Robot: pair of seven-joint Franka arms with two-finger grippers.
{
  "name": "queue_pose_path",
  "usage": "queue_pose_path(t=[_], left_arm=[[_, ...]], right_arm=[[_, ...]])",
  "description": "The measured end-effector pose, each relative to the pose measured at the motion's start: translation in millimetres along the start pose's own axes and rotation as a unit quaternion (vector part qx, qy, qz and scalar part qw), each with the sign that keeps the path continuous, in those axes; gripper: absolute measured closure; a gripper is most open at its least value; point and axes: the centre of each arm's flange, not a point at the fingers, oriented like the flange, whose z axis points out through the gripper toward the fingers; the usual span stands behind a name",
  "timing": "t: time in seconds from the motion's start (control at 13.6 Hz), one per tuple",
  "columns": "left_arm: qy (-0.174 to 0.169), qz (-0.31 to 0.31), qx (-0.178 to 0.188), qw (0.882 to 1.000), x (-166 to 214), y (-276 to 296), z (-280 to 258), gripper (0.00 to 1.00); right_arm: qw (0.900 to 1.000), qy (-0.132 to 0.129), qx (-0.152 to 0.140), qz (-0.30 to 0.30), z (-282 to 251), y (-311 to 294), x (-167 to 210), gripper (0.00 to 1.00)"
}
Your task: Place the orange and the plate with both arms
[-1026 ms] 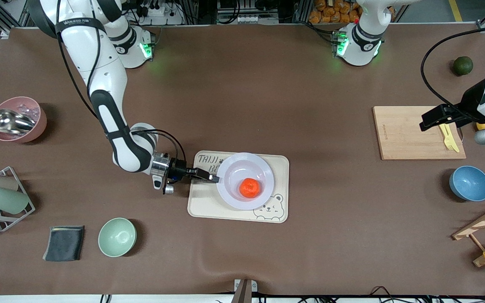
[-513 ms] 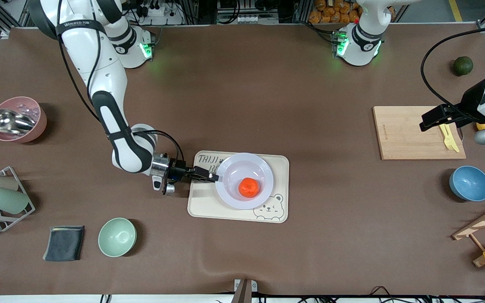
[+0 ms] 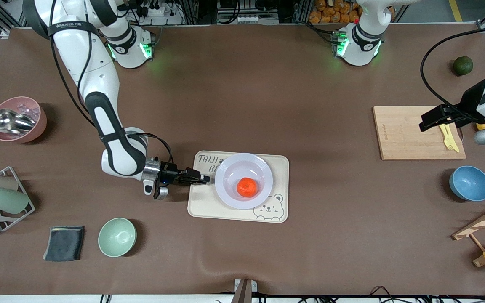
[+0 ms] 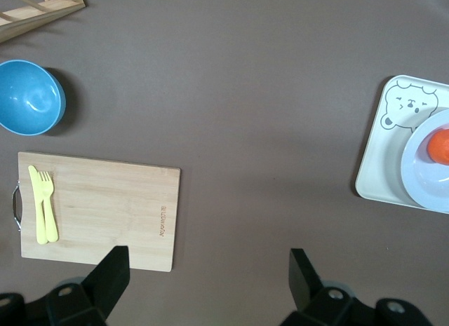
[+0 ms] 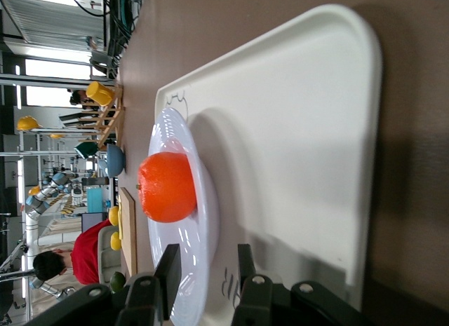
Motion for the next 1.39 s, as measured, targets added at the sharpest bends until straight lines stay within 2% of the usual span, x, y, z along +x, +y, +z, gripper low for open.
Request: queue_pose_path(t=[0.22,0.44,0.66,0.88,1.1,1.17,1.39], left_arm=[[0.0,0.0,0.0,1.0,0,0,0,0.0],[-0.001,0.0,0.0,1.0,0,0,1,0.0],[-0.001,0.0,0.0,1.0,0,0,1,0.0],[-0.002,0.001,0.0,1.0,0,1,2,0.0],[-0.003,0.001,0.0,1.0,1,2,3,0.0],[-0.003,0.002,0.0,1.0,1,2,3,0.0],[-0.003,0.002,0.0,1.0,1,2,5,0.0]], right_arm=[[0.998,-0.036,-0.031,0.036,-11,-13,13,0.61],[0.994,-0.074,-0.032,0.069,-32,-36,28,0.59],[0.992,-0.096,-0.04,0.071,-71,-44,45,0.38],[0.987,-0.095,-0.102,0.08,-124,-70,65,0.34],[0.977,-0.117,-0.167,0.06,-183,-104,78,0.04],[0.973,-0.126,-0.186,0.053,-206,-107,82,0.0],[0.96,-0.133,-0.244,0.034,-270,-111,91,0.0]])
